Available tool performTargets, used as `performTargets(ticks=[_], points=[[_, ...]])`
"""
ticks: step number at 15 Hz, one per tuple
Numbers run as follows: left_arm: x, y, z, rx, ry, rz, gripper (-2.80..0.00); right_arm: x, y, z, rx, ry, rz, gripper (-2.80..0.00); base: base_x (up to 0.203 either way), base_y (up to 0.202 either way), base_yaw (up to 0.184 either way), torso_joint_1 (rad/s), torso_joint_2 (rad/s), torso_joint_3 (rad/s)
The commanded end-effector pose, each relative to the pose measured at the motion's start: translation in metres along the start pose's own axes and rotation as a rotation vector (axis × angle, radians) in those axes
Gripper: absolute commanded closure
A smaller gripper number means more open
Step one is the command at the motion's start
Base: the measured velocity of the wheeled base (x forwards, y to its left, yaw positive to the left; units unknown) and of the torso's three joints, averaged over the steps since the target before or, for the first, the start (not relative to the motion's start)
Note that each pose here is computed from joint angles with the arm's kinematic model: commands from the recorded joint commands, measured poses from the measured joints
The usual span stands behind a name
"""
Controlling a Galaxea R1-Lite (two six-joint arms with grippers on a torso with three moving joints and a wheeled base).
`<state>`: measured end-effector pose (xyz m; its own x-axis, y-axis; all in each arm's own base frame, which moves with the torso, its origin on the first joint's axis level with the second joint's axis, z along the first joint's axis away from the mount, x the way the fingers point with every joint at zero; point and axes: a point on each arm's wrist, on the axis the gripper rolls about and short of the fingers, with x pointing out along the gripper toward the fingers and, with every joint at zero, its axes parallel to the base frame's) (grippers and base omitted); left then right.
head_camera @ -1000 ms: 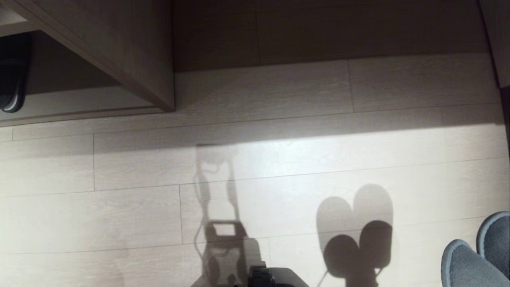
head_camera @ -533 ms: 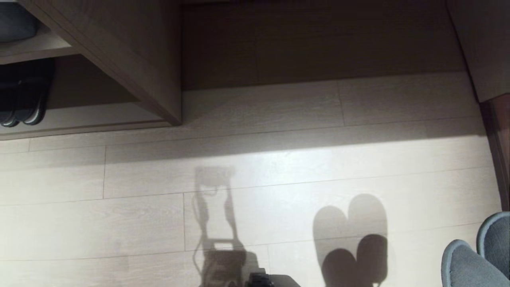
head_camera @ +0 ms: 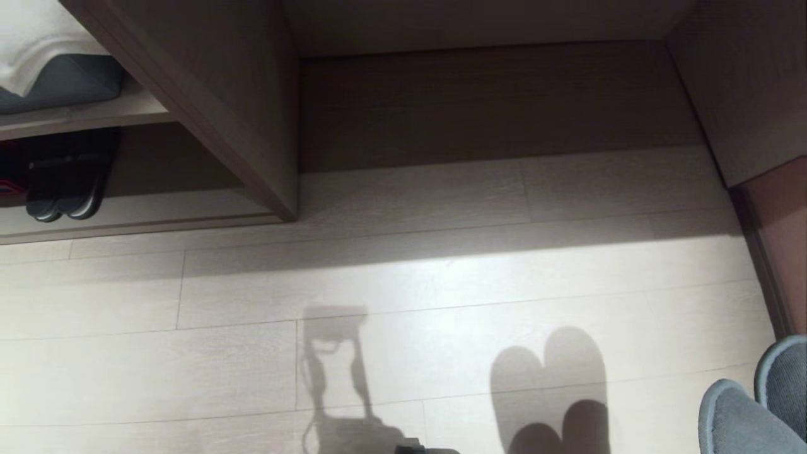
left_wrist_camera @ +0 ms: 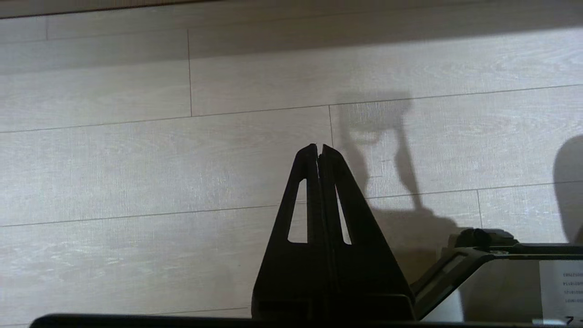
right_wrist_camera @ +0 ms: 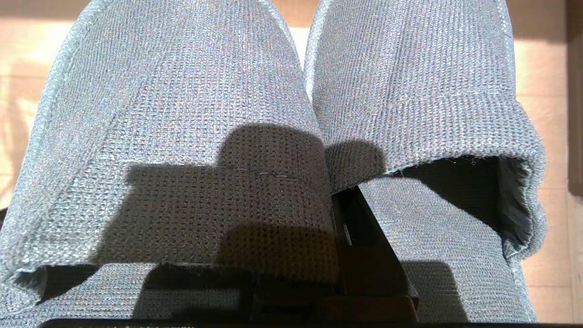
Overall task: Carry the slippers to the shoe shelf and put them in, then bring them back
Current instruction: Place the slippers into the shoe cabinet
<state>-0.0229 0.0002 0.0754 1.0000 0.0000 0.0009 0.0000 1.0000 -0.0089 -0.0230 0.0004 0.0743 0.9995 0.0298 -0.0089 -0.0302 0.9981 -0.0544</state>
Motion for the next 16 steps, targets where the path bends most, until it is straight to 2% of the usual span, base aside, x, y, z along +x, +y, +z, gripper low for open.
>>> performTargets(ticks=[1, 16], points=[[0.0002, 0.0000, -0.0004, 0.000, 0.002, 0.000, 0.00, 0.0000, 0.0000, 0.0000, -0.001, 0.000, 0.001, 0.00, 0.000, 0.000, 0.000, 0.007, 0.00, 0.198], [0.0002, 0.0000, -0.0004, 0.000, 0.002, 0.000, 0.00, 0.0001, 0.0000, -0.0004, -0.001, 0.002, 0.001, 0.00, 0.000, 0.000, 0.000, 0.001, 0.00, 0.203]])
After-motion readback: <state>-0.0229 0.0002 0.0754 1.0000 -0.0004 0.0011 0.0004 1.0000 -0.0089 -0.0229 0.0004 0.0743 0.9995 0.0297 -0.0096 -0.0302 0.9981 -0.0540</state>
